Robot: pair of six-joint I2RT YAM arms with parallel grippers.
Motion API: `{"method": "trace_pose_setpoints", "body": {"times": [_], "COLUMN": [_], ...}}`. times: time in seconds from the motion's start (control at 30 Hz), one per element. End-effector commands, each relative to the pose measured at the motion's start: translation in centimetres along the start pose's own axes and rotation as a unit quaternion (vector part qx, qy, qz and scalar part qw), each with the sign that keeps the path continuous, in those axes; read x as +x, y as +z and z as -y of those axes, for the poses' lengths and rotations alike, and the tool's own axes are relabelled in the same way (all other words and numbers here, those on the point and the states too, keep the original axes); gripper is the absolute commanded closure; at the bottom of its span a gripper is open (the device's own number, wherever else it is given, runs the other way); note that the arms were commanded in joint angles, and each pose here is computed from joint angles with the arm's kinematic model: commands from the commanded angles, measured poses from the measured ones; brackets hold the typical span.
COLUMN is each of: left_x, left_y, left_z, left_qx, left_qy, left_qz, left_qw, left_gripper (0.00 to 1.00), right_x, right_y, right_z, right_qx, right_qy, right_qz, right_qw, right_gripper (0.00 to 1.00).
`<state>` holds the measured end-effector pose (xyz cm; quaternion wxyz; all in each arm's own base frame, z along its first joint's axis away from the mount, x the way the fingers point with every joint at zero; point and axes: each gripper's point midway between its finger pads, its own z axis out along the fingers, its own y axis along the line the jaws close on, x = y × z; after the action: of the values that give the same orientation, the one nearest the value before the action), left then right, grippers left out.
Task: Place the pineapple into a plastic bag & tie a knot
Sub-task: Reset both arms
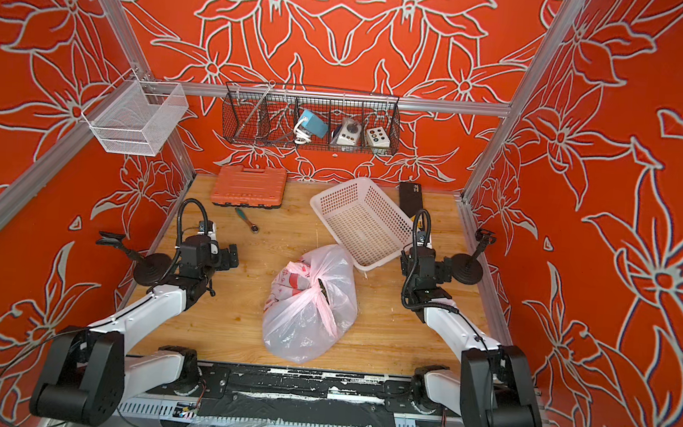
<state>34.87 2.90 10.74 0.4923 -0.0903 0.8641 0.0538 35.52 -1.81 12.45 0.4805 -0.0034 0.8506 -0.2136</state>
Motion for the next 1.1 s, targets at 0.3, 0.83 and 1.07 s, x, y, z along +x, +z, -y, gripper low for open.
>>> {"method": "trace_pose_setpoints", "body": {"times": [0.3,0.83,1.07], "left_x": [1.2,1.0,1.0], "left_y": [1.9,2.5,2.6], "left_z": [0.9,0.9,0.9], "left_qx": [0.032,0.023,0.026], "left_qy": [0.001,0.004,0.002], "left_qz": [0.075,0.066,0.063], "left_qw": [0.997,0.998,0.998], "left_gripper": [0.02,0.02,0.02], "right_x": [-0.2,0.6,1.0], "right_y": [0.3,1.2,3.0], "right_z": [0.3,0.3,-0.1], "right_qx": [-0.003,0.010,-0.032], "right_qy": [0.063,0.067,0.080], "right_qz": [0.093,0.085,0.047], "right_qw": [0.994,0.994,0.995], "right_gripper": [0.02,0.03,0.03]}}
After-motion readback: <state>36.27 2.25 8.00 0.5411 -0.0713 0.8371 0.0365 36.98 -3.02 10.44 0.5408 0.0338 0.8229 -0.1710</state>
